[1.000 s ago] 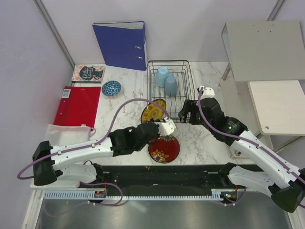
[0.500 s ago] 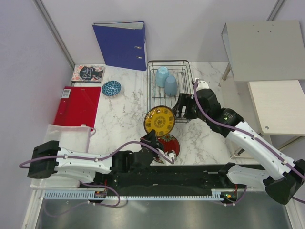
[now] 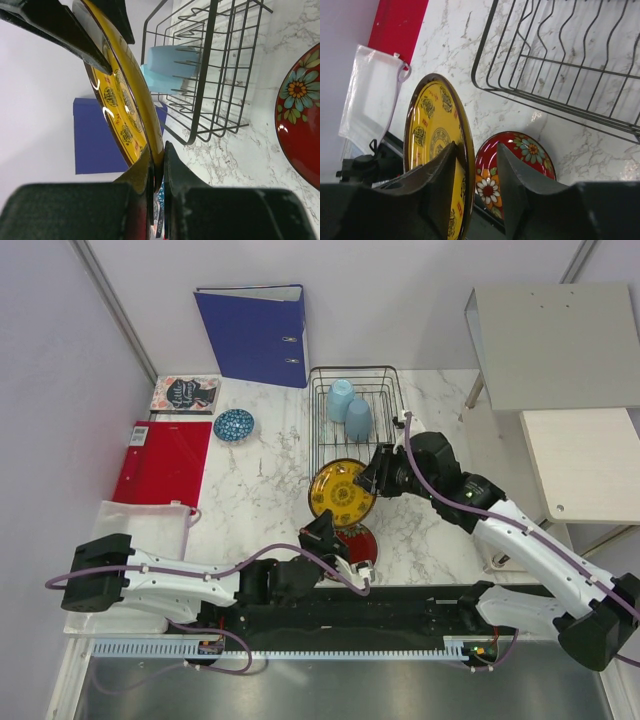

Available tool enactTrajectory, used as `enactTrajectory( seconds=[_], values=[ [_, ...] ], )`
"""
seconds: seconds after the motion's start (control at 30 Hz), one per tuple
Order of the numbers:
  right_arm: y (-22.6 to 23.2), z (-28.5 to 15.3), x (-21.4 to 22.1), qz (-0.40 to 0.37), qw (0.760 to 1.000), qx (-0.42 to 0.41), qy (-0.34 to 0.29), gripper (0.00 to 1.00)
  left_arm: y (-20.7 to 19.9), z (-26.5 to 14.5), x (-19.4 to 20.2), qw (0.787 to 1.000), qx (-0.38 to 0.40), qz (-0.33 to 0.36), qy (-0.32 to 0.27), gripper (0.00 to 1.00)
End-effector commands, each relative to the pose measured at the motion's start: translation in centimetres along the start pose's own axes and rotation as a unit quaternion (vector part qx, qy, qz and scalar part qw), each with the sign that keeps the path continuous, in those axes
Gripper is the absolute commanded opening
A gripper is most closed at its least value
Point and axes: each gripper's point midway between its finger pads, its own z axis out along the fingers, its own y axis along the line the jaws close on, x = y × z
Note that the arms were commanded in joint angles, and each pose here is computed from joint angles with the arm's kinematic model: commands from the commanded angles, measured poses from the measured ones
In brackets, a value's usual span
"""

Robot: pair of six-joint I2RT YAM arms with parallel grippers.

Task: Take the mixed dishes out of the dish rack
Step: Pick up the plate from the dish rack, then place the plate at the center of the board.

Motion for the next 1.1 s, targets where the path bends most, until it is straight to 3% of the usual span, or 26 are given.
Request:
enactTrajectory(
  seconds=[0.0,0.1,0.13,0.23,0.27,0.3,0.33,0.37,0.4,0.43,0.47,0.53,0.57,0.63,0.67,0.73,0.77,0.83,0.87,0.97,1.07],
  values=[
    [0.6,-0.3,1.4,0.008,0.999,-0.035,0.015,0.28,2.8,-0.3,-0.8,0.998,-0.047,-0.034,-0.003,0.02],
    [0.3,-0.8,1.1,0.012,0.999,-0.031,-0.001,0.04,3.3,-0.3,-0.8,0.997,-0.055,-0.052,0.004,0.02],
    [0.2,-1.1,1.0,0.009,1.0,-0.029,-0.006,0.0,3.4,-0.3,-0.8,0.997,-0.057,-0.058,0.006,0.02],
    [-0.4,-2.3,-0.3,0.002,0.999,-0.009,-0.041,0.0,4.6,-0.3,-0.1,0.991,-0.073,-0.107,0.024,0.25],
    [-0.5,-3.2,-0.7,-0.003,0.999,-0.005,-0.051,0.0,5.1,-0.2,0.8,0.983,-0.081,-0.158,0.04,0.47],
    [-1.3,-3.6,-1.3,-0.006,0.997,0.019,-0.068,0.0,6.5,-0.1,0.9,0.974,-0.089,-0.201,0.046,0.55],
    [-1.6,-4.0,-1.5,-0.007,0.997,0.026,-0.075,0.0,6.0,-0.1,2.1,0.974,-0.067,-0.201,0.074,0.61],
    [-1.9,-4.6,-1.4,-0.01,0.996,0.03,-0.079,0.0,6.6,0.3,3.7,0.948,-0.082,-0.292,0.098,0.71],
    [-2.1,-4.7,-1.2,-0.011,0.996,0.033,-0.079,0.0,9.1,0.1,3.8,0.927,-0.093,-0.352,0.092,0.73],
    [-2.5,-4.6,-0.3,-0.011,0.997,0.034,-0.07,0.0,8.6,-0.2,5.6,0.919,-0.078,-0.365,0.125,0.77],
    [-2.6,-4.7,-0.1,-0.009,0.997,0.031,-0.07,0.0,9.7,0.0,7.8,0.875,-0.11,-0.447,0.147,0.81],
    [-3.1,-4.2,1.5,-0.005,0.998,0.027,-0.053,0.0,11.0,-0.7,9.5,0.837,-0.113,-0.513,0.152,0.86],
    [-3.1,-4.3,1.8,-0.003,0.998,0.02,-0.054,0.0,11.8,-0.9,11.5,0.792,-0.145,-0.569,0.167,0.92],
    [-3.5,-3.9,3.5,0.003,0.999,0.008,-0.039,0.0,12.1,-1.3,12.8,0.755,-0.15,-0.616,0.168,0.95],
    [-3.2,-4.1,3.1,0.006,0.998,-0.003,-0.056,0.0,12.0,-1.7,14.8,0.72,-0.167,-0.645,0.192,0.96],
    [-3.0,-3.6,4.6,0.01,0.999,-0.027,-0.039,0.0,11.1,-1.6,15.4,0.687,-0.147,-0.683,0.2,0.97],
    [-2.8,-3.4,5.3,0.013,0.999,-0.042,-0.029,0.0,10.8,-1.8,17.2,0.653,-0.16,-0.707,0.219,0.97],
    [-3.2,-2.7,7.0,0.024,0.998,-0.05,-0.01,0.0,9.1,-1.0,17.1,0.619,-0.117,-0.743,0.225,0.99],
    [-2.6,-2.5,7.3,0.026,0.997,-0.069,-0.005,0.0,8.6,-1.0,18.4,0.587,-0.123,-0.764,0.238,0.99],
    [-2.4,-1.4,9.0,0.036,0.995,-0.092,0.024,0.0,6.2,0.1,18.2,0.532,-0.069,-0.807,0.247,0.99],
    [-2.4,-0.6,9.9,0.044,0.993,-0.101,0.035,0.0,4.8,0.9,18.2,0.514,-0.052,-0.817,0.256,0.99]
  ],
)
